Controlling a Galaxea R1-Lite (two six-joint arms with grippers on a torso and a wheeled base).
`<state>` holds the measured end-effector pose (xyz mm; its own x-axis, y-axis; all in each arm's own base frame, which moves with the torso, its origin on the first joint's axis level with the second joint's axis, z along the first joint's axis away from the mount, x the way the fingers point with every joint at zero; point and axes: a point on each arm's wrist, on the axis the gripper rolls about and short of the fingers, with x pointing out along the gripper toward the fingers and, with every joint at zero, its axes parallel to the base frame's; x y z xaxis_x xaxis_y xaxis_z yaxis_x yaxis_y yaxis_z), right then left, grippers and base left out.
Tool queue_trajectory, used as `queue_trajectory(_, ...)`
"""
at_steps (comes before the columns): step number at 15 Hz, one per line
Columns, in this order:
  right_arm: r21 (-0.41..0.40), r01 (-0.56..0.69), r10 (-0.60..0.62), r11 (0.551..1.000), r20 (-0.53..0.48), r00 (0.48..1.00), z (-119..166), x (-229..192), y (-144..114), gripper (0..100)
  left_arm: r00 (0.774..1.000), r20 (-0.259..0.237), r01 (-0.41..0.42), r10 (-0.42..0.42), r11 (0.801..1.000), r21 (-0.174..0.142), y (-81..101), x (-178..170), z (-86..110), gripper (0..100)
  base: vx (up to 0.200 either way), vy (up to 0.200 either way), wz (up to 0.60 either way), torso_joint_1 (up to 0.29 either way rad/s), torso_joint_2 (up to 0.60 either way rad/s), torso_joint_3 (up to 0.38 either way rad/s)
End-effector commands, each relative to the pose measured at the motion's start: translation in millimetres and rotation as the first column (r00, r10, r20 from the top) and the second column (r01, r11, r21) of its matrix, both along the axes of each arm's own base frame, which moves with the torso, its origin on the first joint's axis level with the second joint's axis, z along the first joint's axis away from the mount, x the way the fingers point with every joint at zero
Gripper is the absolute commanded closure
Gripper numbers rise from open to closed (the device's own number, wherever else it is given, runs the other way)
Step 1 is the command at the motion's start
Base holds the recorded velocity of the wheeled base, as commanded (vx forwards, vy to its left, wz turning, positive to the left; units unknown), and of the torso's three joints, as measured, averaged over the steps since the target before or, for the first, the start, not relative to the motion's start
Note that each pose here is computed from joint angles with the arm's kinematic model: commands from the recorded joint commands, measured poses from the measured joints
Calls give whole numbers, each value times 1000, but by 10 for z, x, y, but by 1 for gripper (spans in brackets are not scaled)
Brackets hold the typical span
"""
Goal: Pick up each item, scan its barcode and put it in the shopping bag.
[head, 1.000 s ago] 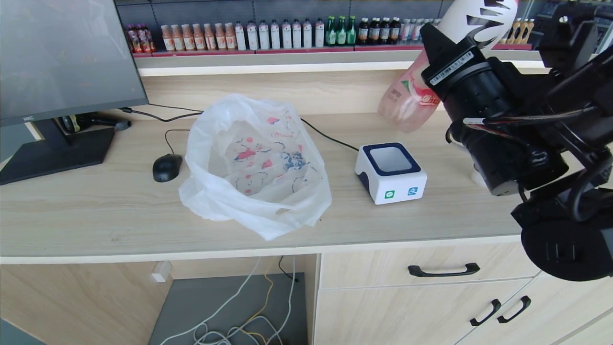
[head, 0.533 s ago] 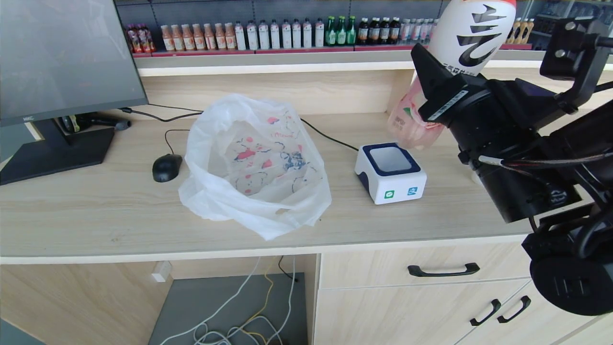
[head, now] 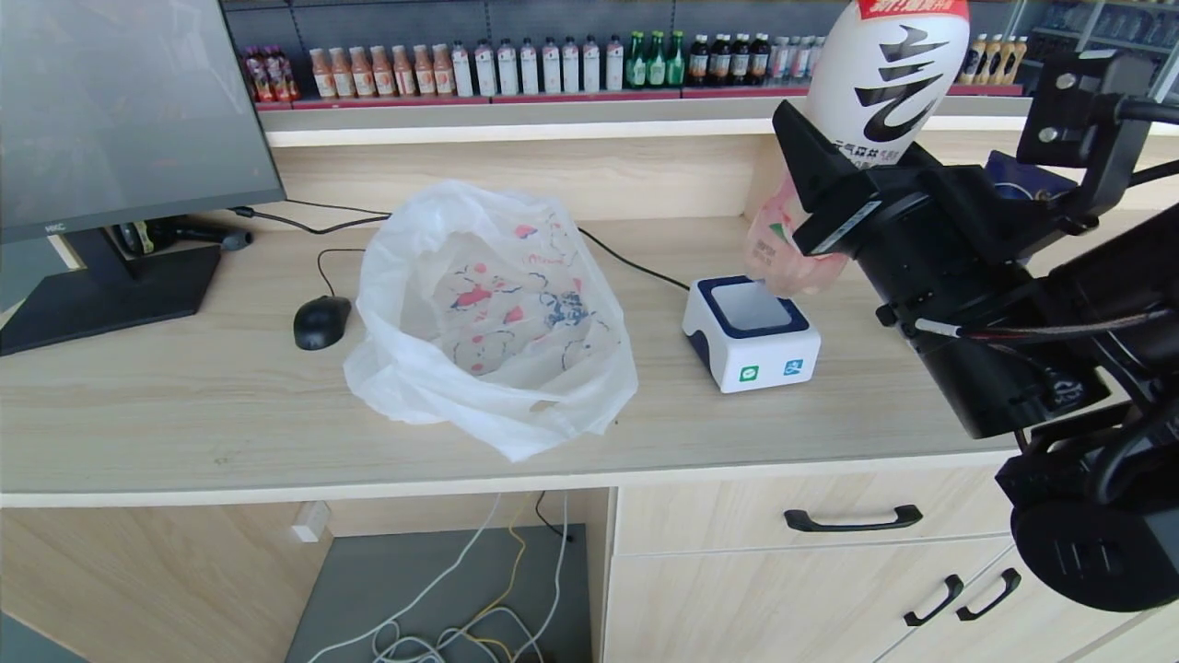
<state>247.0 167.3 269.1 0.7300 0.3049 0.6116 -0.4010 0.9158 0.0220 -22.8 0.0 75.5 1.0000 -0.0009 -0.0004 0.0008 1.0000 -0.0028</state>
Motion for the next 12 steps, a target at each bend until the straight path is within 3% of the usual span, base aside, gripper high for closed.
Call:
queue_trajectory(1, -6, 15, -15, 1000, -11, 1000, -39, 49, -19, 100, 1000, 0, 1, -1, 1000, 0, 0, 0, 0, 0, 0, 200, 0, 7, 12, -2)
queue_trajectory(12, 12, 14, -13, 1000, -14, 1000, -26, 53, -39, 100, 1000, 0, -1, 1, 1000, -3, 0, 0, 0, 0, 0, 200, 0, 2, 3, 1)
